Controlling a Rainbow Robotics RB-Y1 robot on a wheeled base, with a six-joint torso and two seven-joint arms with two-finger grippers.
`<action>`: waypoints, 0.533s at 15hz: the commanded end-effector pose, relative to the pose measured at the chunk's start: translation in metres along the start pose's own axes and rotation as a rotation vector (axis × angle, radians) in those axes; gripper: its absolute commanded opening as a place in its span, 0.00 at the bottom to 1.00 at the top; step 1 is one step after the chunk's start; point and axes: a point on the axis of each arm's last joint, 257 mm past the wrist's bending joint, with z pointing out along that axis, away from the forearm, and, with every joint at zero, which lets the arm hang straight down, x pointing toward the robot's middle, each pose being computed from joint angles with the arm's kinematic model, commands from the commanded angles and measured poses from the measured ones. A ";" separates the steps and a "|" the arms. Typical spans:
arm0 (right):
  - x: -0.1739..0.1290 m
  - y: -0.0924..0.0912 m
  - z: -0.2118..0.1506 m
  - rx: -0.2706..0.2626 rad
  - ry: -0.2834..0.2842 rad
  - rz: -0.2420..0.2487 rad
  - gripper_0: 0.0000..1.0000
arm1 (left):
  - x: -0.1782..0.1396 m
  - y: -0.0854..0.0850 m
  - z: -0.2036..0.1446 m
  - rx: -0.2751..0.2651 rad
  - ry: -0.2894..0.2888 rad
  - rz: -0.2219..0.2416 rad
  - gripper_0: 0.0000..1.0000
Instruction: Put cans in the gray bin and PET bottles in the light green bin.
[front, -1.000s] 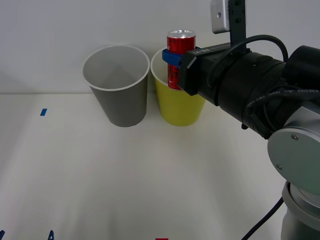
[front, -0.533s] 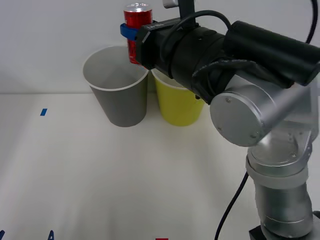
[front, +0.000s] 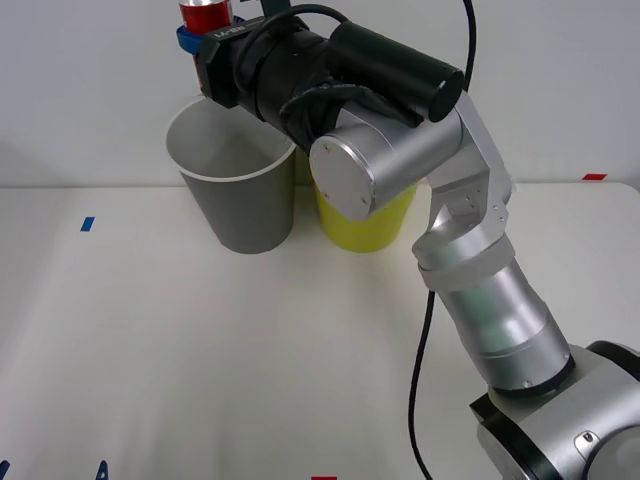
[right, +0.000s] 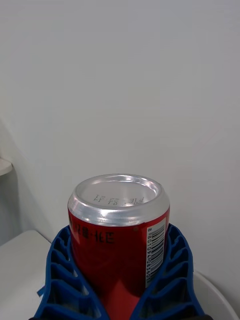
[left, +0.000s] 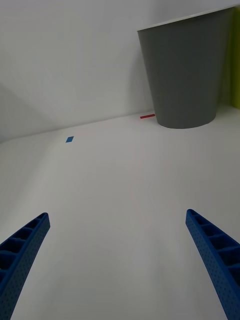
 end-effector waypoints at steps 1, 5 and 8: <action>-0.004 -0.003 0.014 0.004 -0.022 -0.006 0.00 | 0.000 0.000 0.000 0.000 0.000 0.000 0.92; -0.012 -0.004 0.029 0.005 -0.014 -0.014 0.00 | 0.000 0.000 0.000 0.000 0.000 0.000 0.92; -0.004 -0.010 0.040 0.015 -0.027 -0.007 0.00 | 0.000 0.000 0.000 0.000 0.000 0.000 0.92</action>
